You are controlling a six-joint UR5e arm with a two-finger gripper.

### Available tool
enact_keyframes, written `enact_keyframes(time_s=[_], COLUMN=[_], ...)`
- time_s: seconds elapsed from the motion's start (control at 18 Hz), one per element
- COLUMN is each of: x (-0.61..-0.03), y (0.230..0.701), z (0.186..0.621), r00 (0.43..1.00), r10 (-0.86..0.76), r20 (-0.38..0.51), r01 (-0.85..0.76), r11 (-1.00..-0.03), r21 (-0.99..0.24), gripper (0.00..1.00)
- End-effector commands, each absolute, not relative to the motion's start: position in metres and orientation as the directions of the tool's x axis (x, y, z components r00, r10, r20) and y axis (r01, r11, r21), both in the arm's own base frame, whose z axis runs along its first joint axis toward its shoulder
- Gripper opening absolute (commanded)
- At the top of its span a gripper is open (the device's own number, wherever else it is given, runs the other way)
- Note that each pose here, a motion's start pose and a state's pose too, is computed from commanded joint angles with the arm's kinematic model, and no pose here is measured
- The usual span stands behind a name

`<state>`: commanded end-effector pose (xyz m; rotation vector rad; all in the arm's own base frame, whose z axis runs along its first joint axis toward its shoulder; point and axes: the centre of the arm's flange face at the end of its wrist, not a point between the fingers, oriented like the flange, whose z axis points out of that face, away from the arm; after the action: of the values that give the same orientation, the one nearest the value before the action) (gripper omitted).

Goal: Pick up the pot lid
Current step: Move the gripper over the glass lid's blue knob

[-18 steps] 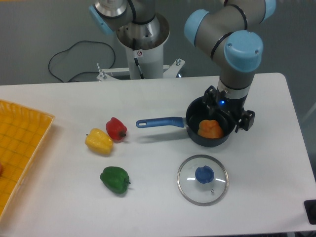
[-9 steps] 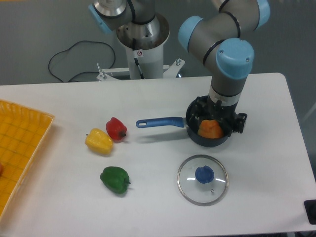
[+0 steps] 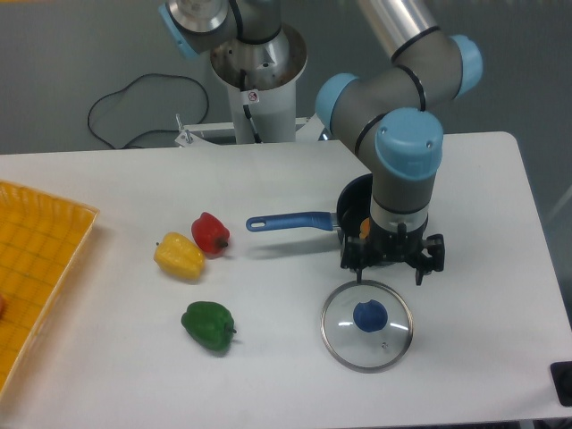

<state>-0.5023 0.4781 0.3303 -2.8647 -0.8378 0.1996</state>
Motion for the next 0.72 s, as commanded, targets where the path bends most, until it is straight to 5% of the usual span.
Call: enact_keyframes(time_s=[0.28, 0.72], x=[-0.5, -0.507], y=[0.483, 0.496], z=[0.31, 0.286], r00=[0.828, 0.725], r10=[0.554, 0.686], r20=[-0.087, -0.061], r01=[0.54, 0.676], r11=[-0.83, -0.726], r21=[-0.139, -0.129], gripper=[1.0, 1.0])
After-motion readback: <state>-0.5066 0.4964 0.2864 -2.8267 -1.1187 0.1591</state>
